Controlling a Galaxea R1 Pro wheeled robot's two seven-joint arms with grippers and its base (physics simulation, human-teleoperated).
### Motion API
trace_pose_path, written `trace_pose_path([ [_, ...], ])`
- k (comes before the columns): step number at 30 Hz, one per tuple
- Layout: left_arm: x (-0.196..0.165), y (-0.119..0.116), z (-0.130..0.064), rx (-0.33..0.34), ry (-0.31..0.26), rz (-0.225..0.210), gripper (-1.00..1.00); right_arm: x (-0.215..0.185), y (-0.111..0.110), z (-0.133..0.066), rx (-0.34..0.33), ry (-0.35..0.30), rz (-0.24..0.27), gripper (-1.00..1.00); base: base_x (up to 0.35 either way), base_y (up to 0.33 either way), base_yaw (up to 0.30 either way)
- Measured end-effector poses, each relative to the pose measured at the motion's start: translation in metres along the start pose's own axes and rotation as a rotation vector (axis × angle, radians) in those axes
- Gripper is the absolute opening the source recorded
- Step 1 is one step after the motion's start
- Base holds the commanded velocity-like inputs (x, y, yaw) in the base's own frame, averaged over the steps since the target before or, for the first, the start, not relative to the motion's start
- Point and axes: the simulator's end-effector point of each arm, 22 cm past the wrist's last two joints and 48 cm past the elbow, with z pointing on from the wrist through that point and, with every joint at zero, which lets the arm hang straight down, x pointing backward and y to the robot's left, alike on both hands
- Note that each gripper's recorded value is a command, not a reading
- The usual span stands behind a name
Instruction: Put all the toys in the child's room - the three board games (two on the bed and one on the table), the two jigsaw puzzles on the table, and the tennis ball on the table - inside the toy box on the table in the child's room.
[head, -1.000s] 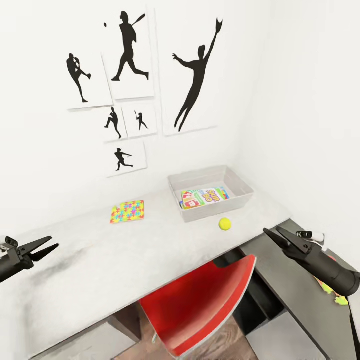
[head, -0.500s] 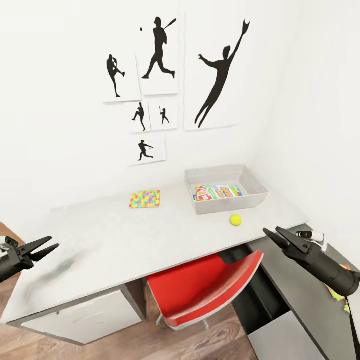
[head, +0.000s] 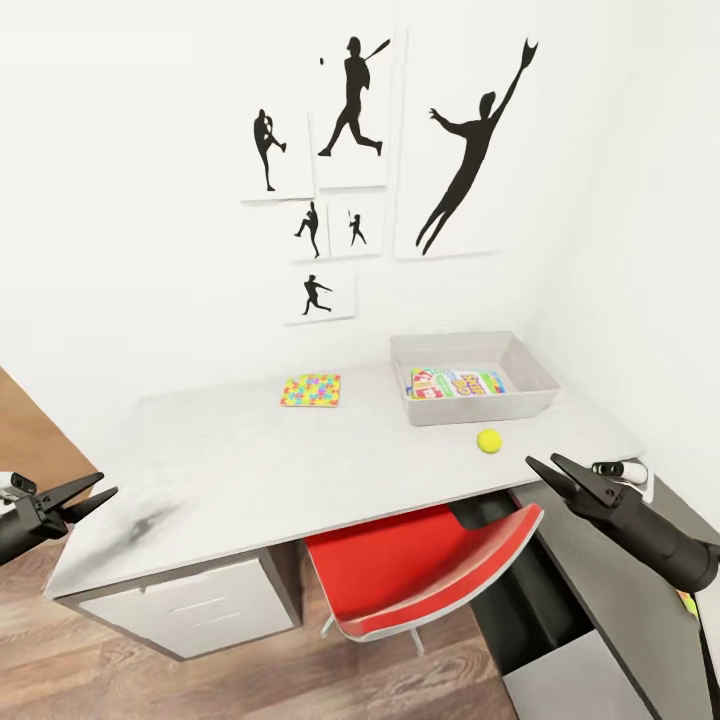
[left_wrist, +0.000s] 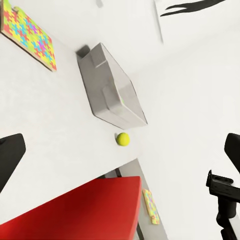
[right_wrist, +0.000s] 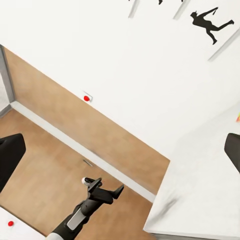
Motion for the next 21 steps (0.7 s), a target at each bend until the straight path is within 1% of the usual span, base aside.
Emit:
trace_pose_path([
  [9,0.0000,-0.0001,0.0000,0.000,0.000,0.000,1.00,-0.0003,0.0000,-0.0002,0.000,-0.001,-0.001,1.00,-0.001,0.011,0.003],
  [12,0.0000,-0.0001,0.0000,0.000,0.000,0.000,1.00,0.0001,0.0003,0.0001,0.000,0.001,-0.001,1.00,0.000,0.177,0.000],
  [19,0.0002,0.0005,-0.0002,-0.001,0.000,-0.002,1.00,0.0003,0.0015,0.0011,-0.001,0.004,-0.005,1.00,0.000,0.252,0.002],
  [21,0.0003,0.0006,-0.0002,-0.001,0.000,-0.002,1.00,0.0001,0.0016,0.0011,-0.001,0.003,-0.006,1.00,0.000,0.163,0.112],
])
